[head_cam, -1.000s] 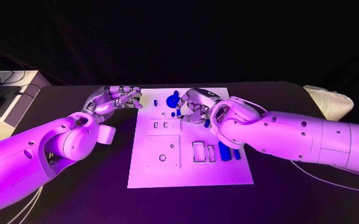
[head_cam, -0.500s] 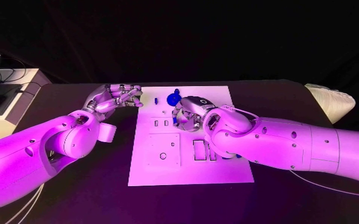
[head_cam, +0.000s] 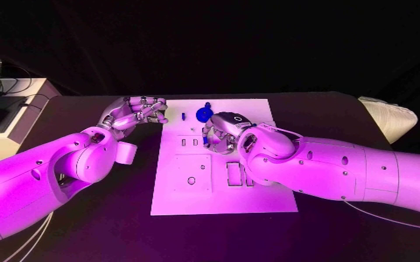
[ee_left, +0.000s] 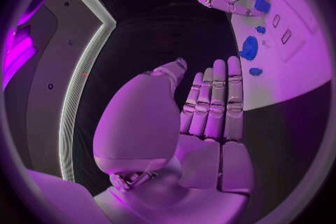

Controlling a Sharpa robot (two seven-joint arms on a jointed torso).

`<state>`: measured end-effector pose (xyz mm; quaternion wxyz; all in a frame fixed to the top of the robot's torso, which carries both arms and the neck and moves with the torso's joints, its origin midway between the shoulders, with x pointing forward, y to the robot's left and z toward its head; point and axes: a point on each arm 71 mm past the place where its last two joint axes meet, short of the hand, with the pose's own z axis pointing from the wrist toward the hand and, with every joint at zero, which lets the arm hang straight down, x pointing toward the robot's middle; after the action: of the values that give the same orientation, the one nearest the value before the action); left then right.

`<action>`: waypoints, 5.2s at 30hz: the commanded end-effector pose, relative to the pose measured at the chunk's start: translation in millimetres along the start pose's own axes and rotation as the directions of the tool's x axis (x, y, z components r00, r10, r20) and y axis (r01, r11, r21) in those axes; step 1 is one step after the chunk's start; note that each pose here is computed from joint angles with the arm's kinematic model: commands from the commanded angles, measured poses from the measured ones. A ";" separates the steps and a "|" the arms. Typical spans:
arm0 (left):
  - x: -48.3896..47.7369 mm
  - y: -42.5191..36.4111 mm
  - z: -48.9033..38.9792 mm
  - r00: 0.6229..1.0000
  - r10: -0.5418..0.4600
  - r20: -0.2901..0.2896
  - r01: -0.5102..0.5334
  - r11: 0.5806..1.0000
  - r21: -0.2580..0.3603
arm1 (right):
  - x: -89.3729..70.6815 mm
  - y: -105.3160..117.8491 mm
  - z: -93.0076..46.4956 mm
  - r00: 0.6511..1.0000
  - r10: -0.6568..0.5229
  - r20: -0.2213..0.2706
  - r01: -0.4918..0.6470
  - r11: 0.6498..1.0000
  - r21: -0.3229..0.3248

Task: Assemble the parts on the task board

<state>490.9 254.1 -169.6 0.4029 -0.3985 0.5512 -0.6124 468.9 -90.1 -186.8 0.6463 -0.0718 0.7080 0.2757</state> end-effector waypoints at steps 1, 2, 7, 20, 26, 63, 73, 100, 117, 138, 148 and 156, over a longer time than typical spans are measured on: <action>2.4 -0.5 0.4 1.000 -0.006 -0.021 0.006 1.000 0.005 | -0.4 1.3 -1.1 0.999 -0.029 0.016 0.029 1.000 -0.007; 2.4 -0.5 0.3 1.000 -0.006 -0.022 0.006 1.000 0.005 | -0.6 1.4 -1.3 0.999 -0.028 0.020 0.029 1.000 -0.008; 2.4 -0.4 0.4 1.000 -0.006 -0.022 0.006 1.000 0.004 | -1.4 2.4 -2.7 0.999 -0.027 0.037 0.028 1.000 -0.012; 2.4 -0.1 0.5 1.000 -0.005 -0.025 0.005 1.000 0.002 | -1.8 1.3 -4.8 0.998 -0.041 0.052 0.041 0.999 0.005; 2.3 -0.1 0.4 1.000 -0.002 -0.026 0.002 1.000 0.002 | 0.0 -0.6 -3.1 0.998 -0.057 0.032 0.056 0.998 0.022; 1.3 0.1 0.1 1.000 0.001 -0.023 -0.001 1.000 -0.001 | 4.2 -3.1 -0.4 0.997 -0.076 0.012 0.076 0.996 0.037; 1.3 -0.1 0.0 1.000 0.001 -0.023 -0.001 1.000 -0.001 | 3.1 -2.8 -0.3 0.997 -0.067 0.028 0.066 0.997 0.035; 2.3 3.0 0.9 0.996 0.091 -0.015 -0.092 0.995 -0.038 | -11.8 -15.3 -20.0 0.993 -0.007 0.118 0.007 1.000 0.009; 21.4 23.1 12.1 0.920 0.342 -0.192 -0.390 0.847 -0.361 | -75.3 -58.5 -31.3 0.936 0.254 0.243 -0.238 0.967 -0.093; 72.5 16.0 73.9 0.613 0.602 -0.512 -0.790 0.488 -0.372 | -78.0 -98.1 -12.6 0.945 0.297 0.139 -0.310 0.947 0.086; 88.9 17.6 93.0 0.515 0.628 -0.583 -0.857 0.390 -0.336 | -78.8 -99.7 -10.5 0.950 0.278 0.141 -0.293 0.951 0.104; 96.7 17.2 100.9 0.438 0.630 -0.641 -0.899 0.316 -0.303 | -80.0 -100.0 -9.9 0.952 0.272 0.142 -0.288 0.952 0.108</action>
<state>552.6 127.3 -173.4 0.3852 -0.0804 0.8939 -0.2145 518.3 -199.8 -139.7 0.6499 0.0952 0.6795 0.3269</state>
